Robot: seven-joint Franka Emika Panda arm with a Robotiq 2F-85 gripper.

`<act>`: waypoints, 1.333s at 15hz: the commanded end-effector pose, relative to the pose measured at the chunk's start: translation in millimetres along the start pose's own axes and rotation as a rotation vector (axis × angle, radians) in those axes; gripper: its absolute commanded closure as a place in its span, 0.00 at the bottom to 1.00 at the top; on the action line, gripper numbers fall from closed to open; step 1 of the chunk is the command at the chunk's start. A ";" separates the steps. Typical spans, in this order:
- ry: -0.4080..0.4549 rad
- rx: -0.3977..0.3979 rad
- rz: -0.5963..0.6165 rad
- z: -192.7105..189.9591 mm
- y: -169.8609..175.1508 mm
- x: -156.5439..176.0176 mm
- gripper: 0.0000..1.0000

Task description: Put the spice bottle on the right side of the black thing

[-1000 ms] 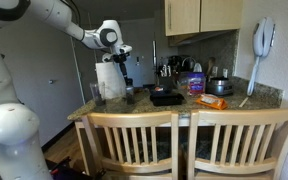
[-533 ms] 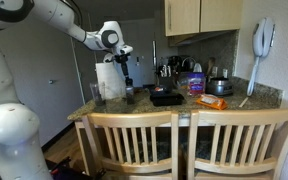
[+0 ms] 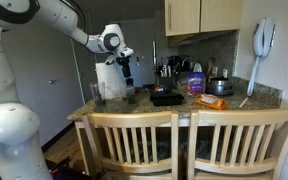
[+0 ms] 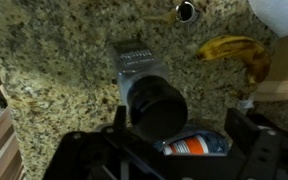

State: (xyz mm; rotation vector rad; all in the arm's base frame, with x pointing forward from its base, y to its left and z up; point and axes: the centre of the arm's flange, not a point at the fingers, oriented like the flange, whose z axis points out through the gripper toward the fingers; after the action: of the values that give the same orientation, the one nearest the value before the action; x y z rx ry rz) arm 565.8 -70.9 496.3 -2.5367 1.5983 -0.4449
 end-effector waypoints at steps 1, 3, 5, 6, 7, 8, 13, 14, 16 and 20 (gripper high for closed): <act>-0.017 -0.031 0.000 1.8 2.6 -0.6 0.00; -0.033 -0.060 0.005 2.7 5.3 1.1 0.00; -0.035 -0.063 0.007 3.1 5.7 2.1 0.00; -0.035 -0.063 0.007 3.4 5.7 2.1 0.00; -0.035 -0.063 0.007 3.5 5.6 2.0 0.00; -0.028 -0.067 0.015 11.5 2.3 4.8 0.00; -0.045 -0.078 0.021 25.0 3.1 1.7 0.00; -0.048 -0.082 0.021 30.2 2.3 1.9 0.00; -0.048 -0.083 0.021 32.5 1.0 2.9 0.00; -0.070 -0.156 0.020 51.3 0.7 1.5 0.27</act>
State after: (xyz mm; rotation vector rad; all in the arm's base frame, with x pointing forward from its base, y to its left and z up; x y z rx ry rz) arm 575.9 -74.3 459.8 -2.5795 1.6671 -0.2845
